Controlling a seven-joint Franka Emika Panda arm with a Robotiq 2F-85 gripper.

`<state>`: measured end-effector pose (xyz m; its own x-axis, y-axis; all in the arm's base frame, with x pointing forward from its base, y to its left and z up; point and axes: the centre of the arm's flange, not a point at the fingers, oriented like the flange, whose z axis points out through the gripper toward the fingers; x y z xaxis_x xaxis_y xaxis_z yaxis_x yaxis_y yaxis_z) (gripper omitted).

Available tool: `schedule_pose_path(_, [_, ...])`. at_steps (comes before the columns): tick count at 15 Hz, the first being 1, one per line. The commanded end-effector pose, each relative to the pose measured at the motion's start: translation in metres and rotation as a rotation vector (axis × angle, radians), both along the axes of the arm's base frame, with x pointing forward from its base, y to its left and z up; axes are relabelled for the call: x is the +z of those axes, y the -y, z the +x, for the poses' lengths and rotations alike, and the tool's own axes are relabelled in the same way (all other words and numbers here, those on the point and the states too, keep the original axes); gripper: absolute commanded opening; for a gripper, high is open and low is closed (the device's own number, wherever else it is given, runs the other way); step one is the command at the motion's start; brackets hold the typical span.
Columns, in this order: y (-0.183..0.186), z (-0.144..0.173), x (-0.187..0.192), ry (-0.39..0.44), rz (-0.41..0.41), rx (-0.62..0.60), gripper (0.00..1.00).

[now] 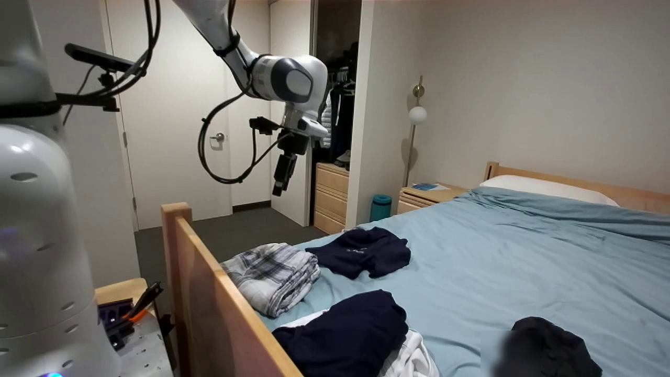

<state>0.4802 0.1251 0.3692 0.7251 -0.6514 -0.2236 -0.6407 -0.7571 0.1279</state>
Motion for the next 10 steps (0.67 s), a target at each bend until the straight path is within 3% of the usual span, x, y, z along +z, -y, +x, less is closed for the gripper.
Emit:
schedule_pose_path(1, [-0.015,0.057,-0.037,-0.132,-0.015,-0.04,1.0])
schedule_pose_path(4, [-0.016,0.087,-0.081,-0.195,-0.032,-0.074,1.0])
schedule_pose_path(10, [-0.022,0.112,-0.137,-0.345,-0.084,-0.121,1.0])
